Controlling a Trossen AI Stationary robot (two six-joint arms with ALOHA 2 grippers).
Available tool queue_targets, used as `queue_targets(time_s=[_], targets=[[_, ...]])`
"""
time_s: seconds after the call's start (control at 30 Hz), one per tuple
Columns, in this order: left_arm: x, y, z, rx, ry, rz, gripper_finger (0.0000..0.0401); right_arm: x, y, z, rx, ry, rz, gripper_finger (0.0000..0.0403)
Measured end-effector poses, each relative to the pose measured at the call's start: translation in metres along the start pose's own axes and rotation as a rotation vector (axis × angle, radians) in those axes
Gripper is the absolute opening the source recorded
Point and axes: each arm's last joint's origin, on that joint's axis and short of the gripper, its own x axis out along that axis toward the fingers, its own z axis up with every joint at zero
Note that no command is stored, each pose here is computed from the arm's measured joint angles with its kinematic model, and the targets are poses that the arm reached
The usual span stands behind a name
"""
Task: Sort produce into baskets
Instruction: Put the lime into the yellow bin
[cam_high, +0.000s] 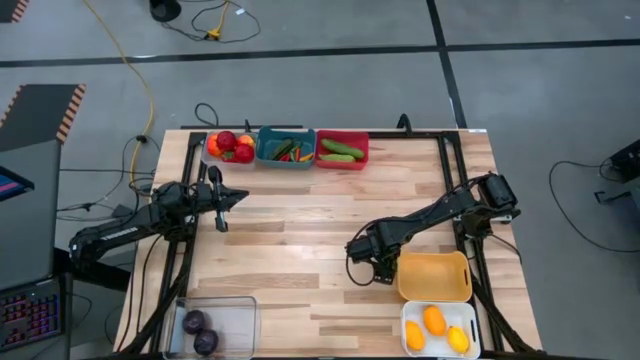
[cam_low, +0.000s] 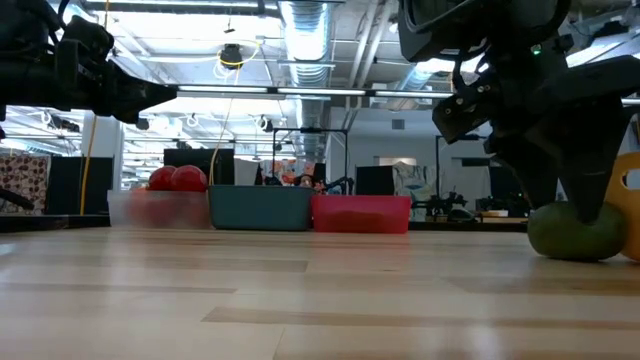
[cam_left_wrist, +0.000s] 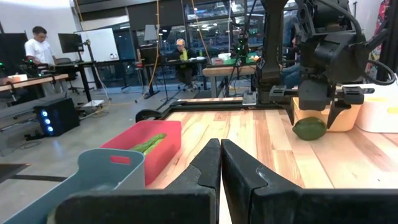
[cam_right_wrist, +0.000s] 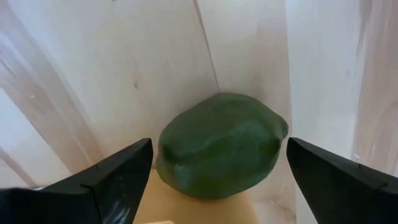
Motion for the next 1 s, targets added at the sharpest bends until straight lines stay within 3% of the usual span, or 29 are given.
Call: queue_targets(time_s=[0.27,0.6,1.0], targets=[[0.0,0.0,0.0,0.0,0.0,0.0,0.0,0.007,0.001,0.002,-0.004,0.017,-0.011,0.039],[0.0,0.0,0.0,0.0,0.005,0.017,0.0,0.018,0.004,0.008,-0.026,0.046,0.0,0.0334],[0.0,0.001,-0.001,-0.001,0.009,0.034,0.0,-0.001,0.007,0.011,-0.027,0.05,-0.009,0.0325]])
